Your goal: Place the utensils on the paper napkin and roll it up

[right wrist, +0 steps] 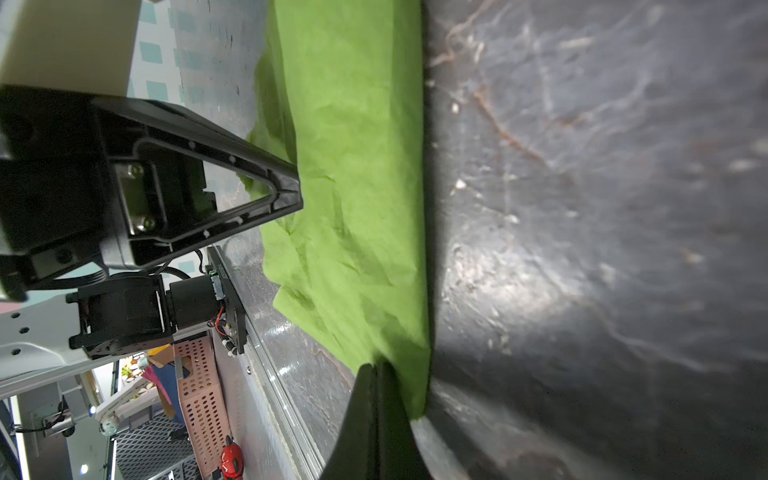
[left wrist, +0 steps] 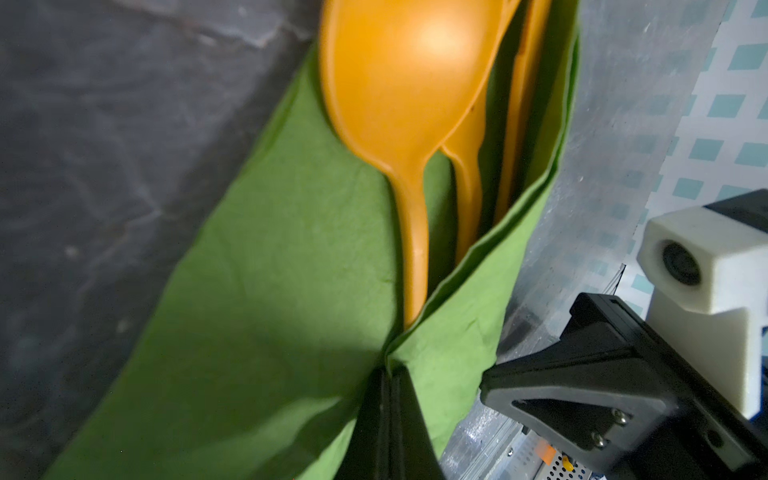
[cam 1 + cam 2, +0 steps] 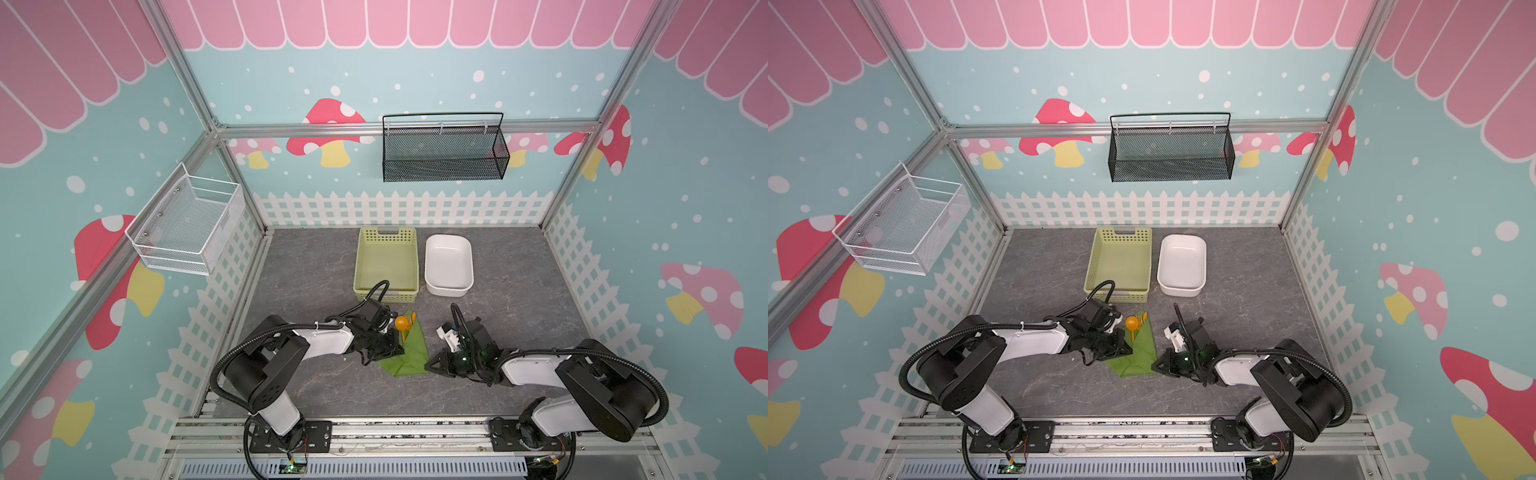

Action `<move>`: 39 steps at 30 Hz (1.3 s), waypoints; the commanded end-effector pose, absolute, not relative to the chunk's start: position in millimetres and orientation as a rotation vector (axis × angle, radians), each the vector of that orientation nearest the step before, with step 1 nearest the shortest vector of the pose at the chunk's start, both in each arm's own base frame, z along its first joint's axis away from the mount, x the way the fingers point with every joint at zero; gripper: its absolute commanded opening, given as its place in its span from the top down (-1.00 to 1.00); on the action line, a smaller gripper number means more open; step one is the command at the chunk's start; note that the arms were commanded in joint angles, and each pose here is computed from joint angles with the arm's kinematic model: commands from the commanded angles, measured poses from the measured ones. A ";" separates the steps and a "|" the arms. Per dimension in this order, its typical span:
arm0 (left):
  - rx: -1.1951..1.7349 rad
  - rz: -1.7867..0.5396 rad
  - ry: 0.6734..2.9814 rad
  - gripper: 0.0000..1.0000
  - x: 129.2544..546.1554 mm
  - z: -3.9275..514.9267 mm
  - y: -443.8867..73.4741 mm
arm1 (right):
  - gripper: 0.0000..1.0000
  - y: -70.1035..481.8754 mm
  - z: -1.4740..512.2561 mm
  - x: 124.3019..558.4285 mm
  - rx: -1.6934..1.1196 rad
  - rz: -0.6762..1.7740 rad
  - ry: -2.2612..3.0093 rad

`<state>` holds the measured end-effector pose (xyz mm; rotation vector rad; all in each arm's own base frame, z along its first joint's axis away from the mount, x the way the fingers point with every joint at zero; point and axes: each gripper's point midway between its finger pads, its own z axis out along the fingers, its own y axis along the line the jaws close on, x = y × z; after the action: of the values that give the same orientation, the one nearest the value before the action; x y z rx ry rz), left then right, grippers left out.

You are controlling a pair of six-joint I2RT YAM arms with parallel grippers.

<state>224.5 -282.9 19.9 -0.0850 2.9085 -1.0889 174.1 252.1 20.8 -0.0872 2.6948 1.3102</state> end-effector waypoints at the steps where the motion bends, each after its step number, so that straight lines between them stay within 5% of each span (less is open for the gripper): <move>1: -0.082 -1.058 2.931 0.94 224.3 13.4 -280.7 | 0.95 235.4 -7.0 161.8 -0.049 1.177 2.813; 23: -0.007 -0.955 2.933 0.82 227.1 20.2 -270.5 | 1.00 242.8 4.5 146.9 0.048 1.268 2.778; 39: 0.040 -0.945 2.968 0.85 220.9 13.5 -269.1 | 0.71 252.1 43.0 186.5 -0.073 1.123 2.684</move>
<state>222.5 -277.1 19.7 0.0355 2.9330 -1.0090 179.4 254.3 43.5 -0.0557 2.6685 1.1955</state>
